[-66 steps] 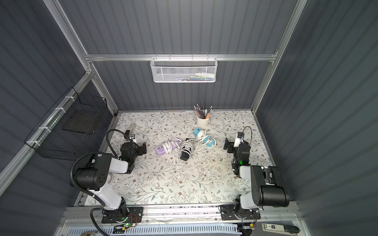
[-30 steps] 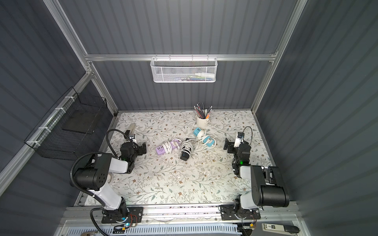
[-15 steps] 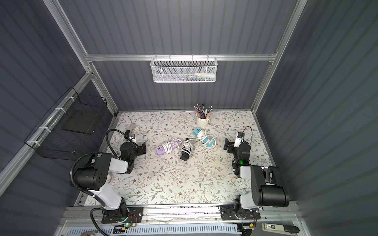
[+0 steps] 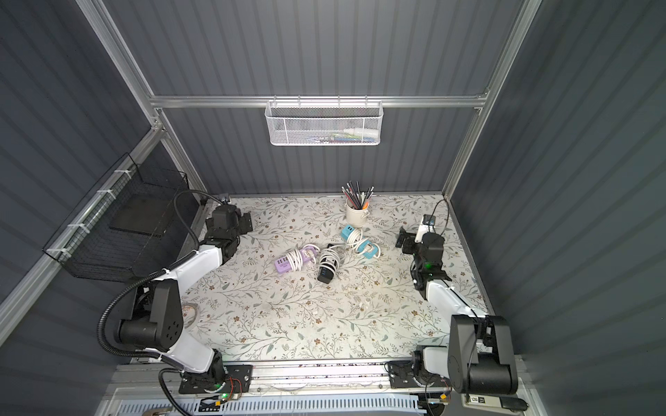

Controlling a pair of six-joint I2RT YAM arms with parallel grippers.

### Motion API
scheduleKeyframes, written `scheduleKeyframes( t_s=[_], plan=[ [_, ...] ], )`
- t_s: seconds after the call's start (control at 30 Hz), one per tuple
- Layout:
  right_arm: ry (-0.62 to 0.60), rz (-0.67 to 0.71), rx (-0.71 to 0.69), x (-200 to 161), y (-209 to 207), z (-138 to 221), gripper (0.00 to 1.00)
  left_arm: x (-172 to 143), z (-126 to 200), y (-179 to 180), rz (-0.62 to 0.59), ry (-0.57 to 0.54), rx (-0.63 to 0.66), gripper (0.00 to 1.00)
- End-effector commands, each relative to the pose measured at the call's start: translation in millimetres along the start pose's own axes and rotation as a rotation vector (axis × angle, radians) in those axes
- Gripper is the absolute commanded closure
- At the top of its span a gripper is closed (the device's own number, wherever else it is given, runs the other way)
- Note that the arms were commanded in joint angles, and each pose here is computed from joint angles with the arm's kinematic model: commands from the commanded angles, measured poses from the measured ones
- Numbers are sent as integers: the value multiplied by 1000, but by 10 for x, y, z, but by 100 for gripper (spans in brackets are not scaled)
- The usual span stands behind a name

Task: Unwrap the cord wrapped around the power strip
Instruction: Pick up the power strip from the center of the board.

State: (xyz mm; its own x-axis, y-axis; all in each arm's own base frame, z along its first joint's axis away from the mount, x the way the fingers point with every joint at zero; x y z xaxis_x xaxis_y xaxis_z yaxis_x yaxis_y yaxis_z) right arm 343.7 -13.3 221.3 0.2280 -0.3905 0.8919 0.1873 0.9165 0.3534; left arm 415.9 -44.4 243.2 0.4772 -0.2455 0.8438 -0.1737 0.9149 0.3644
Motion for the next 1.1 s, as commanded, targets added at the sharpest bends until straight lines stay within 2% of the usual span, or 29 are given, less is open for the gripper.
scheduleKeyframes(
  t_s=[0.0,0.03,0.1,0.17,0.2,0.3,0.37,0.47,0.53,0.7,0.9,1.07],
  plan=[
    [83,-244,-92,243,140,170,1,129,375,-26,-25,136,75,0],
    [93,-237,-10,360,327,261,1,214,469,-57,-13,152,-22,0],
    [81,-97,226,507,747,492,1,294,631,-112,37,101,-185,0],
    [-8,-87,303,543,844,583,1,228,708,-139,113,54,-255,0],
    [18,-104,319,524,863,559,1,218,737,-164,117,25,-293,0],
    [177,-81,315,438,1013,477,1,126,799,-174,115,72,-325,0],
    [192,9,268,369,1118,499,1,15,830,-165,100,137,-327,0],
    [229,120,271,237,1322,596,1,-199,916,-234,88,178,-417,0],
    [270,127,292,194,1400,633,1,-300,980,-277,118,179,-479,0],
    [364,109,374,80,1515,733,1,-664,1074,-460,194,269,-637,0],
    [386,114,385,-27,1484,805,1,-971,1164,-697,343,276,-851,0],
    [418,102,403,-109,1482,815,1,-1211,1104,-835,413,271,-916,0]
  ],
)
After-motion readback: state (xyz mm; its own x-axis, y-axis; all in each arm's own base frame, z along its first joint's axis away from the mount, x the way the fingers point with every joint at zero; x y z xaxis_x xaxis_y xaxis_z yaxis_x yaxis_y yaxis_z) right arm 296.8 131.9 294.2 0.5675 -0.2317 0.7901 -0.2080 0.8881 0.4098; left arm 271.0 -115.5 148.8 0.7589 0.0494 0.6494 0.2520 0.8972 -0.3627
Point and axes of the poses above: each gripper's point midway between its finger pads, its own z axis back along the fingers, its own y axis along the line the jaws close on, x = y × z, the point moved 7 cm from there along z, back along the fingers, and after that the axes turned 13 degrees about -z, right-handed, at the moved point
